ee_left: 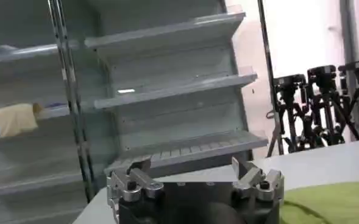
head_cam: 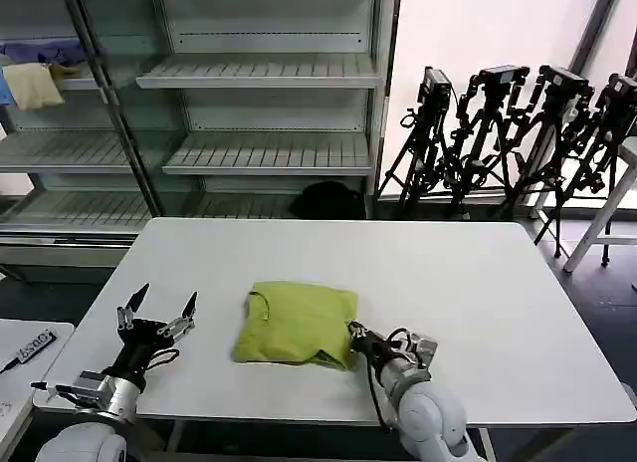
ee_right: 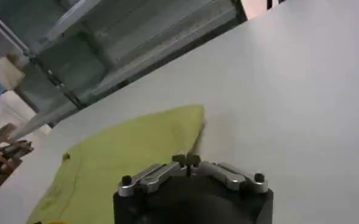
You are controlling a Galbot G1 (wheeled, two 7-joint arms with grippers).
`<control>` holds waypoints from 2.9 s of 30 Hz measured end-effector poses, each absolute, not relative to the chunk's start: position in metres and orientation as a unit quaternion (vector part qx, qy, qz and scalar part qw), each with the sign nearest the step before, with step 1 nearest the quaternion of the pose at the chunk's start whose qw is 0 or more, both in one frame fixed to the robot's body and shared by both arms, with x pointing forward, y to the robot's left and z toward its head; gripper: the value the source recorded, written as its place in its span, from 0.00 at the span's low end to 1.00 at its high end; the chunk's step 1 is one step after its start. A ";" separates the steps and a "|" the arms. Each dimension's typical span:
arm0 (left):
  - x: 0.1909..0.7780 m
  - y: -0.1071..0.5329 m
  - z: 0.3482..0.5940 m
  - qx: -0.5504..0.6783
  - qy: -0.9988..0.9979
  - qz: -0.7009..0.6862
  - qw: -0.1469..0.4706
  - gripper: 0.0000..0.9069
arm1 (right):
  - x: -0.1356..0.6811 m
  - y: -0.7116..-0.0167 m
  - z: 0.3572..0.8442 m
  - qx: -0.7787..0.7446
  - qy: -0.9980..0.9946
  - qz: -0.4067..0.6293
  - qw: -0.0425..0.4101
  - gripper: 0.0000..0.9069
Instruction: Fold and organize the clothes.
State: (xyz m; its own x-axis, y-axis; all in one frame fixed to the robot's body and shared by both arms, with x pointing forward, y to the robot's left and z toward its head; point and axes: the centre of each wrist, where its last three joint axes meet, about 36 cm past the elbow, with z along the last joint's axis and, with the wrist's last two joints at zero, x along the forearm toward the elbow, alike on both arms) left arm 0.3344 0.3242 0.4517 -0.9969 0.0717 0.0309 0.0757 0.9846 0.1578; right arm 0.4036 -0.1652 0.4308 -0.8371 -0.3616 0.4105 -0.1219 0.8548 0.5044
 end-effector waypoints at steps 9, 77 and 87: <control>0.333 0.324 0.447 -0.034 -0.997 -0.067 0.021 1.00 | 0.407 -0.220 0.434 0.099 -0.941 -0.216 0.240 0.00; 0.323 0.324 0.430 -0.025 -0.998 -0.047 0.030 1.00 | 0.344 -0.289 0.442 0.047 -0.979 0.110 0.166 1.00; 0.322 0.323 0.429 -0.027 -0.998 -0.039 0.033 1.00 | 0.362 -0.337 0.455 -0.021 -0.983 0.109 0.147 1.00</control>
